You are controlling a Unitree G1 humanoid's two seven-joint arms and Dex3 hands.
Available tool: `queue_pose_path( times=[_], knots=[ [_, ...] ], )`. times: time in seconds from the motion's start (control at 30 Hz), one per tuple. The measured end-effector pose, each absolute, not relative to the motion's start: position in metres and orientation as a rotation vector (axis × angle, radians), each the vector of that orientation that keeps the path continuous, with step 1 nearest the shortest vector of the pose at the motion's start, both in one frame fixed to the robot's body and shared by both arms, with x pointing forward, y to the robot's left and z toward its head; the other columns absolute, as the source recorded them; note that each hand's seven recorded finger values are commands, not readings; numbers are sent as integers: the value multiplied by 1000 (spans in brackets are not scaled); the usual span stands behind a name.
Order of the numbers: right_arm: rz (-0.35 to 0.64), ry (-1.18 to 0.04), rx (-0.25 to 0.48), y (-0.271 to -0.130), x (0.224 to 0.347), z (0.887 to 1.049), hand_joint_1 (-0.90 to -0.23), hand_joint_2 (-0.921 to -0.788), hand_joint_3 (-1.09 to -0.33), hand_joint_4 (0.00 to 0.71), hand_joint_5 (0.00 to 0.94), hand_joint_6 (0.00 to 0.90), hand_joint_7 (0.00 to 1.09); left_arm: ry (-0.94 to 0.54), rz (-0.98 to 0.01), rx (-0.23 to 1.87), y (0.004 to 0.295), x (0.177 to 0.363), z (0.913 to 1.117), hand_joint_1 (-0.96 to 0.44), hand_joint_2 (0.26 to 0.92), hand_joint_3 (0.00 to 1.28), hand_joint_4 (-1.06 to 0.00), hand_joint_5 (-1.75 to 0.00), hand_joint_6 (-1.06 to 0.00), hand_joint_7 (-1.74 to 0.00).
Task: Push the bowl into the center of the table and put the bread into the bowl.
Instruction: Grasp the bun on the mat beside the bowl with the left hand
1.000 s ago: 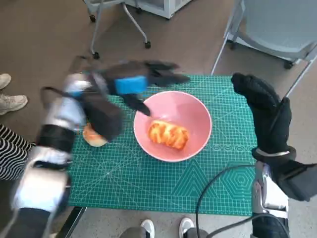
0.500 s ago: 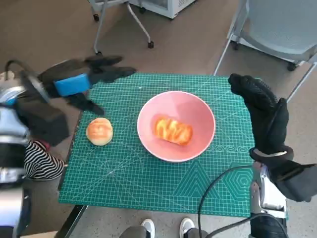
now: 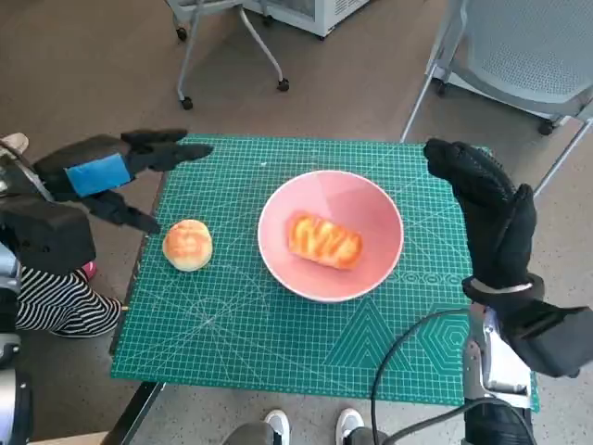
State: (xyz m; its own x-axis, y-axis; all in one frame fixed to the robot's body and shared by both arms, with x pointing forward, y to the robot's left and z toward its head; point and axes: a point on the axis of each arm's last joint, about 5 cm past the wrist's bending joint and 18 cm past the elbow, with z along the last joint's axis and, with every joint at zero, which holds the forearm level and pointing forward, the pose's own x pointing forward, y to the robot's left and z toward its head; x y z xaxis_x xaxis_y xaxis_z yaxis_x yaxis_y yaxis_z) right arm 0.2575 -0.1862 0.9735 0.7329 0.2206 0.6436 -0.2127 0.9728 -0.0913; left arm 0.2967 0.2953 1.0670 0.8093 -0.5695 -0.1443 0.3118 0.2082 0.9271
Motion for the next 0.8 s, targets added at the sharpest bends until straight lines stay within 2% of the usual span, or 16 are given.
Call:
queue_pose_path(
  times=[0.27, 0.6, 0.8],
  knots=[
    [242, -702, -7, -187, 258, 972, -701, -921, -721, 220, 4, 95, 570, -161, -626, 1185, 299, 295, 1053, -178, 717, 1, -148, -1, -307, -28],
    [257, -699, -11, -187, 259, 972, -693, -921, -727, 216, 1, 88, 578, -93, -671, 1174, 293, 300, 1037, -190, 718, 1, -137, 0, -299, -13],
    [265, -699, -15, -187, 260, 972, -696, -921, -727, 210, 0, 85, 584, 0, -705, 1194, 289, 303, 1020, -131, 717, 1, -131, 0, -291, -5]
  ],
)
